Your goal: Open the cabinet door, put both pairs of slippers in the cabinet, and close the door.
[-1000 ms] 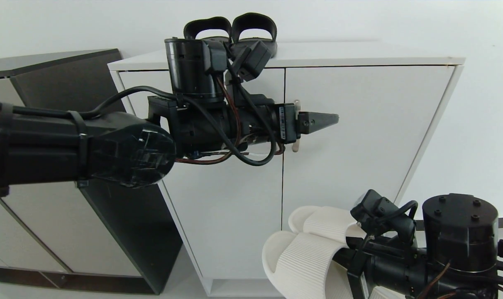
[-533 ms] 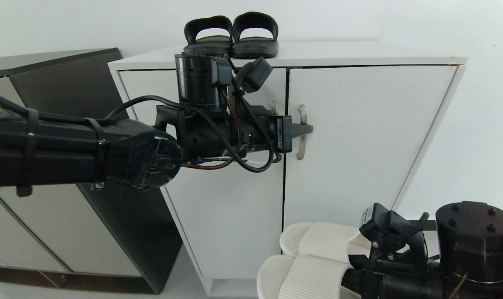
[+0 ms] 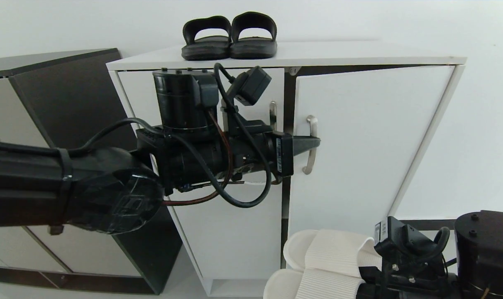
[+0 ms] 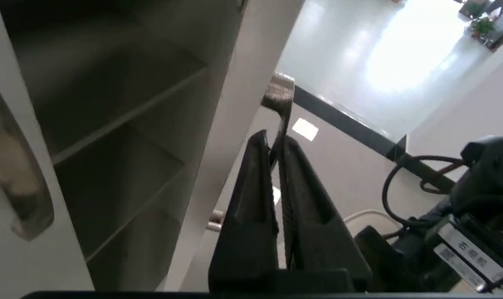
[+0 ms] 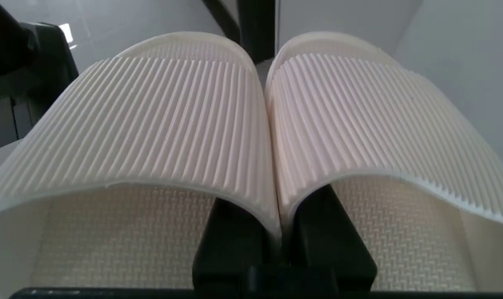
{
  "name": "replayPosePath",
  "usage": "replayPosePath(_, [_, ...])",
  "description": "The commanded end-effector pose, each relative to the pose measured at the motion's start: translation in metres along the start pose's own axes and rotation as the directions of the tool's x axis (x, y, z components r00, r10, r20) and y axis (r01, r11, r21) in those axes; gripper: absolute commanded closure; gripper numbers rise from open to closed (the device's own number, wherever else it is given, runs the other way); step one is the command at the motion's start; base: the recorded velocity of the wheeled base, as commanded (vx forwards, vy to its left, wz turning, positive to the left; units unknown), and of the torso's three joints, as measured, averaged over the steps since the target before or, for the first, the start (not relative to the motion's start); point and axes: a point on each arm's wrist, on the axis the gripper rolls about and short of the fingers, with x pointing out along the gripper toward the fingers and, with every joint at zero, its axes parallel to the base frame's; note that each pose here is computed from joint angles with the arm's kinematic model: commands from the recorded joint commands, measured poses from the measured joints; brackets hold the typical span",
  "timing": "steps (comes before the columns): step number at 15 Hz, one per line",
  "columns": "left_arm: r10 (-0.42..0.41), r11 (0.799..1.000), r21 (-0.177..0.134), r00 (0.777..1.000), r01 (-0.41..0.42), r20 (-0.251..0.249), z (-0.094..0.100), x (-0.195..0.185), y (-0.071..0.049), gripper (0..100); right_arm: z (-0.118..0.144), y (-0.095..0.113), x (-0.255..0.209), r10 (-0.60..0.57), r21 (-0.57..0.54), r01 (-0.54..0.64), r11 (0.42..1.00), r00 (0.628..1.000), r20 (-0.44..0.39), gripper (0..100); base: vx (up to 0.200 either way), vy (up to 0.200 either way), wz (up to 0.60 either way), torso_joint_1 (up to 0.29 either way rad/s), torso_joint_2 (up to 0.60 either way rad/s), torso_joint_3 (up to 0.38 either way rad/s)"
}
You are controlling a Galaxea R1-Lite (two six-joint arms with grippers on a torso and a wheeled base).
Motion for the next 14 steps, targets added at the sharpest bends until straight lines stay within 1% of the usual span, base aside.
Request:
replayPosePath(1, [-0.006, 1.000, 0.008, 1.000, 0.006, 0.017, 0.001, -0.026, -0.013, 100, -0.003, 0.002, -0.002, 0.018, -0.003, -0.018, 1.000, 1.000, -0.005, 100, 0.000, 0.000, 0.00, 0.000, 0.00, 0.000])
replayPosePath(3, [-0.009, 1.000, 0.013, 0.999, 0.008, 0.030, 0.000, -0.042, -0.020, 100, -0.003, 0.004, -0.002, 0.027, -0.006, -0.027, 1.000, 1.000, -0.006, 100, 0.000, 0.000, 0.00, 0.000, 0.00, 0.000])
replayPosePath(4, [-0.003, 1.000, 0.013, 0.999, 0.003, 0.042, 0.001, -0.049, -0.021, 100, -0.003, 0.004, -0.002, 0.030, -0.007, -0.030, 1.000, 1.000, -0.006, 100, 0.000, 0.000, 0.00, 0.000, 0.00, 0.000])
replayPosePath(5, [0.018, 1.000, 0.017, 0.998, -0.019, 0.059, 0.004, -0.054, -0.017, 100, -0.003, 0.004, -0.002, 0.030, -0.007, -0.030, 1.000, 1.000, -0.006, 100, 0.000, 0.000, 0.00, 0.000, 0.00, 0.000])
replayPosePath(6, [0.042, 0.999, 0.012, 0.996, -0.043, 0.077, 0.007, -0.057, -0.010, 100, -0.003, 0.004, -0.002, 0.030, -0.007, -0.030, 1.000, 1.000, -0.006, 100, 0.000, 0.000, 0.00, 0.000, 0.00, 0.000])
replayPosePath(7, [0.058, 0.998, -0.002, 0.994, -0.058, 0.097, 0.010, -0.059, -0.004, 100, -0.003, 0.004, -0.002, 0.031, -0.007, -0.031, 0.999, 0.999, -0.006, 100, 0.000, 0.000, 0.00, 0.000, 0.00, 0.000])
replayPosePath(8, [0.065, 0.998, -0.013, 0.992, -0.064, 0.107, 0.012, -0.058, -0.001, 100, -0.003, 0.004, -0.002, 0.031, -0.007, -0.031, 0.999, 0.999, -0.008, 100, 0.000, 0.000, 0.00, 0.000, 0.00, 0.000])
replayPosePath(9, [0.077, 0.997, -0.028, 0.990, -0.074, 0.115, 0.015, -0.053, 0.006, 100, -0.003, 0.004, -0.002, 0.031, -0.007, -0.031, 0.999, 0.999, -0.008, 100, 0.000, 0.000, 0.00, 0.000, 0.00, 0.000])
replayPosePath(10, [0.097, 0.995, -0.044, 0.988, -0.092, 0.124, 0.018, -0.047, 0.016, 100, -0.003, 0.005, -0.002, 0.033, -0.008, -0.033, 0.999, 0.999, -0.006, 100, 0.000, 0.000, 0.00, 0.000, 0.00, 0.000])
replayPosePath(11, [0.104, 0.994, -0.055, 0.987, -0.098, 0.125, 0.019, -0.041, 0.022, 100, -0.003, 0.005, -0.002, 0.034, -0.008, -0.034, 0.999, 0.999, -0.006, 100, 0.000, 0.000, 0.00, 0.000, 0.00, 0.000])
replayPosePath(12, [0.106, 0.993, -0.061, 0.987, -0.099, 0.124, 0.019, -0.035, 0.027, 100, -0.003, 0.005, -0.002, 0.034, -0.008, -0.034, 0.999, 0.999, -0.006, 100, 0.000, 0.000, 0.00, 0.000, 0.00, 0.000])
replayPosePath(13, [0.105, 0.993, -0.059, 0.986, -0.098, 0.127, 0.020, -0.029, 0.030, 100, -0.003, 0.006, -0.001, 0.037, -0.009, -0.037, 0.999, 0.999, -0.008, 100, 0.000, 0.000, 0.00, 0.000, 0.00, 0.000])
replayPosePath(14, [0.104, 0.994, -0.057, 0.986, -0.097, 0.132, 0.022, -0.019, 0.037, 100, -0.003, 0.006, -0.001, 0.037, -0.009, -0.037, 0.999, 0.999, -0.008, 100, 0.000, 0.000, 0.00, 0.000, 0.00, 0.000])
